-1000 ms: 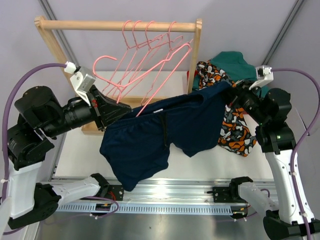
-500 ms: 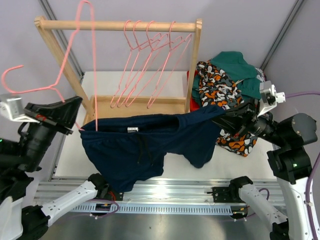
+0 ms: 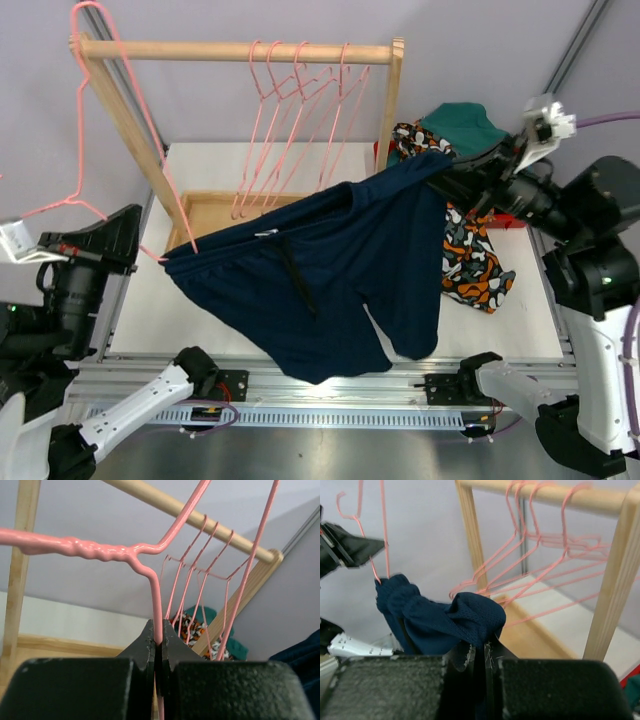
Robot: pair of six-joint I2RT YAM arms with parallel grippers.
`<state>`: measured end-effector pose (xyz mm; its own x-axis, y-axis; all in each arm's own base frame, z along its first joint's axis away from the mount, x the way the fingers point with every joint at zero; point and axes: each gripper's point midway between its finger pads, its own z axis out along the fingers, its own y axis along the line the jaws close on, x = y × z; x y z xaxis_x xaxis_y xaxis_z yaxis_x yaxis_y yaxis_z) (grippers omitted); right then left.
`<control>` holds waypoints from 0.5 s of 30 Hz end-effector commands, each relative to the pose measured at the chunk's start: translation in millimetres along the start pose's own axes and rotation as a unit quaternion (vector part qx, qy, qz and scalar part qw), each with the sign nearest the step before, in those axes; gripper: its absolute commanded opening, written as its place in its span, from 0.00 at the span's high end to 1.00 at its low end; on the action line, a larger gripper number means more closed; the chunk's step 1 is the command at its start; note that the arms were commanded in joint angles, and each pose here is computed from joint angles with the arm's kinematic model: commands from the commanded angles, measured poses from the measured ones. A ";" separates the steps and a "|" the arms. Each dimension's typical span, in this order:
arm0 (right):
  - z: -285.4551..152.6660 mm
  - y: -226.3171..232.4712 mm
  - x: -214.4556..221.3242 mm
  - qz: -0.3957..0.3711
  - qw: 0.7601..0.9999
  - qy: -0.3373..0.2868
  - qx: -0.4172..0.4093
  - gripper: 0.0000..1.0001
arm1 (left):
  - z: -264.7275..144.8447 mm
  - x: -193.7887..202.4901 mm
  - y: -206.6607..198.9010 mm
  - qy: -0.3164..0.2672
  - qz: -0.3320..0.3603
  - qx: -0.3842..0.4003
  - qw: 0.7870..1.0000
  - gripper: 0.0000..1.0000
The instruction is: Remove the shorts from the hanger
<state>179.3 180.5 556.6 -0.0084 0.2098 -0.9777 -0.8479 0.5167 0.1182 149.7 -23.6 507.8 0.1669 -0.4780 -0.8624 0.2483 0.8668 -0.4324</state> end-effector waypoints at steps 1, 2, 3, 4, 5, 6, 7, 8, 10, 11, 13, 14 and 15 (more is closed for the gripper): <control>-5.8 13.9 -9.3 -0.012 0.998 -0.052 -0.030 1.00 | -17.3 -31.9 15.5 -0.082 -0.037 -0.014 0.996 1.00; -7.5 21.4 -1.3 -0.005 0.997 -0.048 -0.053 1.00 | -14.3 -27.8 11.5 -0.087 -0.046 -0.004 0.995 1.00; -9.3 24.7 6.5 0.004 0.997 -0.044 -0.062 1.00 | -12.2 -26.1 6.2 -0.085 -0.050 0.007 0.995 1.00; -6.5 21.3 23.4 0.025 0.997 -0.033 -0.066 1.00 | -8.8 -24.2 1.9 -0.080 -0.053 0.013 0.995 1.00; -11.6 29.5 27.5 0.028 0.996 -0.032 -0.077 1.00 | -0.5 -19.0 -3.0 -0.069 -0.049 0.013 0.996 1.00; -12.4 32.3 33.4 0.034 0.996 -0.028 -0.084 1.00 | 3.1 -16.1 -7.7 -0.062 -0.047 0.019 0.997 1.00; -12.7 33.8 40.1 0.043 0.995 -0.020 -0.086 1.00 | 6.3 -16.2 -12.8 -0.058 -0.044 0.027 0.997 1.00; -13.6 34.8 46.8 0.045 0.995 -0.014 -0.086 1.00 | 10.4 -12.4 -16.3 -0.049 -0.037 0.030 0.998 1.00; -13.1 36.0 58.2 0.057 0.995 0.008 -0.078 1.00 | 18.5 -14.0 -24.9 -0.038 -0.017 0.037 0.998 1.00; -13.2 35.0 57.1 0.042 0.996 0.011 -0.072 1.00 | 21.3 -8.4 -24.1 -0.024 -0.004 0.032 0.999 1.00; -13.0 23.8 62.5 0.044 0.998 0.024 -0.032 1.00 | 24.0 -16.9 -25.9 -0.025 0.012 0.029 0.999 1.00; -12.9 17.7 60.9 0.039 0.999 0.023 -0.014 1.00 | 23.9 -15.0 -22.9 -0.019 0.020 0.021 0.999 1.00; -13.4 7.9 58.3 0.031 0.999 0.025 0.016 1.00 | 21.1 -23.1 -21.0 -0.026 0.024 0.018 0.999 1.00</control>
<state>151.5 204.0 475.5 -0.1971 0.1834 -0.9631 -0.8834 0.3928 0.2556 169.3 -45.0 526.5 0.1874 -0.4803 -0.8568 0.2799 0.8622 -0.4221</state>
